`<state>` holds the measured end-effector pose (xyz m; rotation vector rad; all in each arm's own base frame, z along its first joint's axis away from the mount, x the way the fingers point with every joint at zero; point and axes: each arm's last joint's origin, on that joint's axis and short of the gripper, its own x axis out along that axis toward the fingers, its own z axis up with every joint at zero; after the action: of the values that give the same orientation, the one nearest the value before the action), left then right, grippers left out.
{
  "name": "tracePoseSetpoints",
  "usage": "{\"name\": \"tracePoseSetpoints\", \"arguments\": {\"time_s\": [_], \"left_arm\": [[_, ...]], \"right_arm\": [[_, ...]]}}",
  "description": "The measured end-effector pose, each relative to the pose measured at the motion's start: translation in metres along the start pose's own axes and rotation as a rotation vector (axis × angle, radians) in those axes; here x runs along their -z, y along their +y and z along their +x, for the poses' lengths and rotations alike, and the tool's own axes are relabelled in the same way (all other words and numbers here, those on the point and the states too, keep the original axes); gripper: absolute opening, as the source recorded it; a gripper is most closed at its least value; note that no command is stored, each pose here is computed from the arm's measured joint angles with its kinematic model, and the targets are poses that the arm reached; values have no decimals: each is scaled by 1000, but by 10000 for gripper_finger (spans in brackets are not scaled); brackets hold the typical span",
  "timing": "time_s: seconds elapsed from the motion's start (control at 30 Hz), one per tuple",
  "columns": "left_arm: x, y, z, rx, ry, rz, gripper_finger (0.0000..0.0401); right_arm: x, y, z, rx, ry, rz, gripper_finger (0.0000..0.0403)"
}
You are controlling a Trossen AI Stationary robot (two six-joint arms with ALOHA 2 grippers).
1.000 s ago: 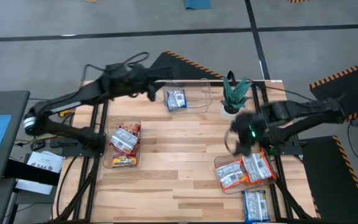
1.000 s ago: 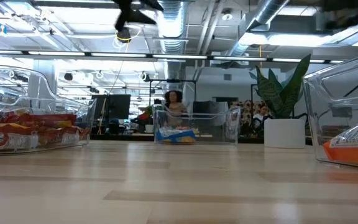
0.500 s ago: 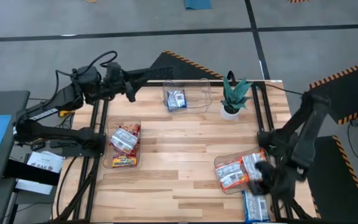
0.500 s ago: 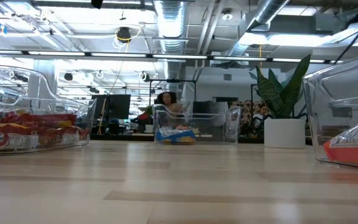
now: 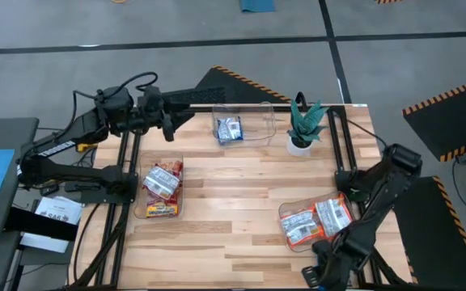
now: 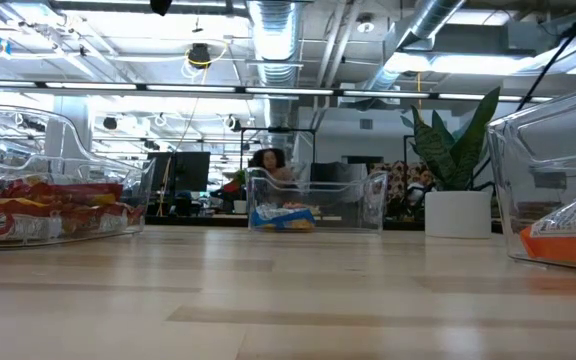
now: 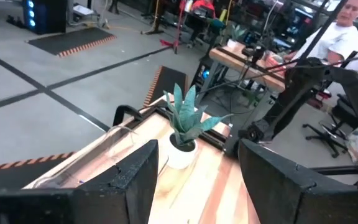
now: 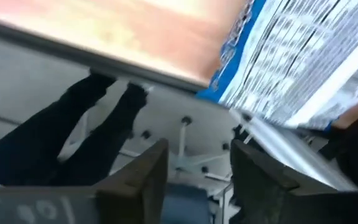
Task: Sort Maruchan noodles
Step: Put the blue noodle pack into the top transparent bin
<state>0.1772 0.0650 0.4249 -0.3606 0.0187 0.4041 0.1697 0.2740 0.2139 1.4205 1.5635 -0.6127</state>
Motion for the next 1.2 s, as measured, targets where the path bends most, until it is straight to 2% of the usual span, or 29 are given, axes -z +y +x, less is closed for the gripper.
{"name": "tracePoseSetpoints", "arguments": {"time_s": [0.17, 0.27, 0.47, 0.67, 0.73, 0.8, 0.87, 0.97, 1.0, 1.2], "left_arm": [[0, 0, 0, -9, -3, 0, 205], [0, 1, 0, -17, -6, -1, 205], [0, 1, 0, -33, -11, 2, 205], [0, 1, 0, -45, -11, 0, 205], [0, 1, 0, -45, -11, 0, 205], [0, 1, 0, -45, -11, -1, 205], [0, 2, 0, -51, -14, -1, 205], [0, 2, 0, -66, -20, 3, 203], [-1, 2, -1, -66, -21, 4, 202], [-1, 2, -1, -65, -23, 8, 201]], "right_arm": [[-6, -3, 21, 72, -63, 15, 247], [-10, -4, 31, 101, -92, 25, 263], [-18, -7, 47, 161, -148, 54, 266], [-21, -7, 56, 226, -134, 93, 260], [-21, -8, 57, 240, -126, 94, 242], [-21, -10, 57, 258, -122, 98, 204], [-20, -12, 55, 272, -113, 91, 148], [-17, -13, 50, 264, -98, 64, 44], [-15, -14, 48, 257, -98, 55, 24], [-2, -13, 15, 160, -20, -9, 17]]}}
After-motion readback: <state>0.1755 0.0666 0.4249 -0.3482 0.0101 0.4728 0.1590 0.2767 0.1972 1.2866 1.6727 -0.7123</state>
